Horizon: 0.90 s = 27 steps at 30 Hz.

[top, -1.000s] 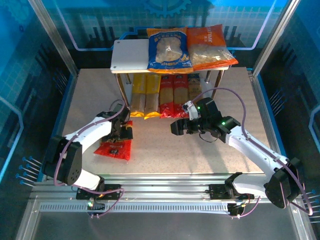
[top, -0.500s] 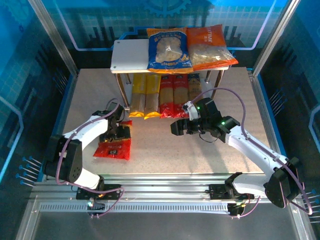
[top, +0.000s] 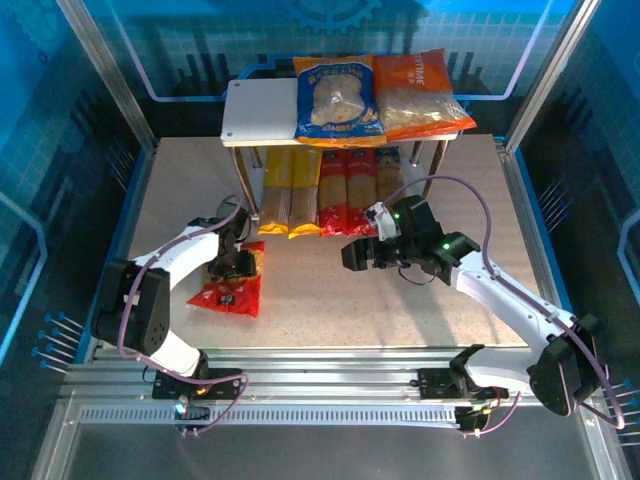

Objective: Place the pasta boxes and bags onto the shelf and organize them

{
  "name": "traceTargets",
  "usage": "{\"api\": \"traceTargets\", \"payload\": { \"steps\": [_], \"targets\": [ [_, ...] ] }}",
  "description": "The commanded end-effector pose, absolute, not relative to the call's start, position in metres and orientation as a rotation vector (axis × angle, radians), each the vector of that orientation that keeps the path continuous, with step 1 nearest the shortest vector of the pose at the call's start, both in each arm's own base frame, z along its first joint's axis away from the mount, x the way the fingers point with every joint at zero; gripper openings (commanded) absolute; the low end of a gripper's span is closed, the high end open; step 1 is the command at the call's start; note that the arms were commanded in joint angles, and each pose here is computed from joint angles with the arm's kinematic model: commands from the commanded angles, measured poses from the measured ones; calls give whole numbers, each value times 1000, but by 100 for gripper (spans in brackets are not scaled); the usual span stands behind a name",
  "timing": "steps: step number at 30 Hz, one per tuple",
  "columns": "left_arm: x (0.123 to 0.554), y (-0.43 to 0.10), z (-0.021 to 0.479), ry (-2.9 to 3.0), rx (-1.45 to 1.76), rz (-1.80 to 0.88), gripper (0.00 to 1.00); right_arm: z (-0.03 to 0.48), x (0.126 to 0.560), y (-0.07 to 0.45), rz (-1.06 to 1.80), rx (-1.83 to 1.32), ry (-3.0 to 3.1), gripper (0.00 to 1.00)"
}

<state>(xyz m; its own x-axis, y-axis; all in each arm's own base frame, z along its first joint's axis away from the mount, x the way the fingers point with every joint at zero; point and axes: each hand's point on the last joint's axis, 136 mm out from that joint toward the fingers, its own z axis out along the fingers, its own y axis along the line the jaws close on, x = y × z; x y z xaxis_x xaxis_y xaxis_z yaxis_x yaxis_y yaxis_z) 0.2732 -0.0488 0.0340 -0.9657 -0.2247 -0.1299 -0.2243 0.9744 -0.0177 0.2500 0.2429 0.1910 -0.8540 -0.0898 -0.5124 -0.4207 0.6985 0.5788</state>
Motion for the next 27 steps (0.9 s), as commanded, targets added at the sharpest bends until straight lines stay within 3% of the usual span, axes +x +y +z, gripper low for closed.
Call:
{"api": "traceTargets", "payload": {
  "steps": [1,3,6,15,27],
  "targets": [
    [260,-55,18,3078,-325,-60,42,197,249,241,986,-386,2452,83],
    [258,-57,18,3080,-325,-83,20,196,249,242,986,-386,2453,83],
    [257,-57,18,3079,-331,-81,5,196,249,241,986,-384,2455,83],
    [258,-58,30,3036,-345,-113,0,197,249,243,995,-381,2456,83],
    [271,-56,103,2788,-331,-196,0,198,250,242,988,-386,2450,83]
  ]
}}
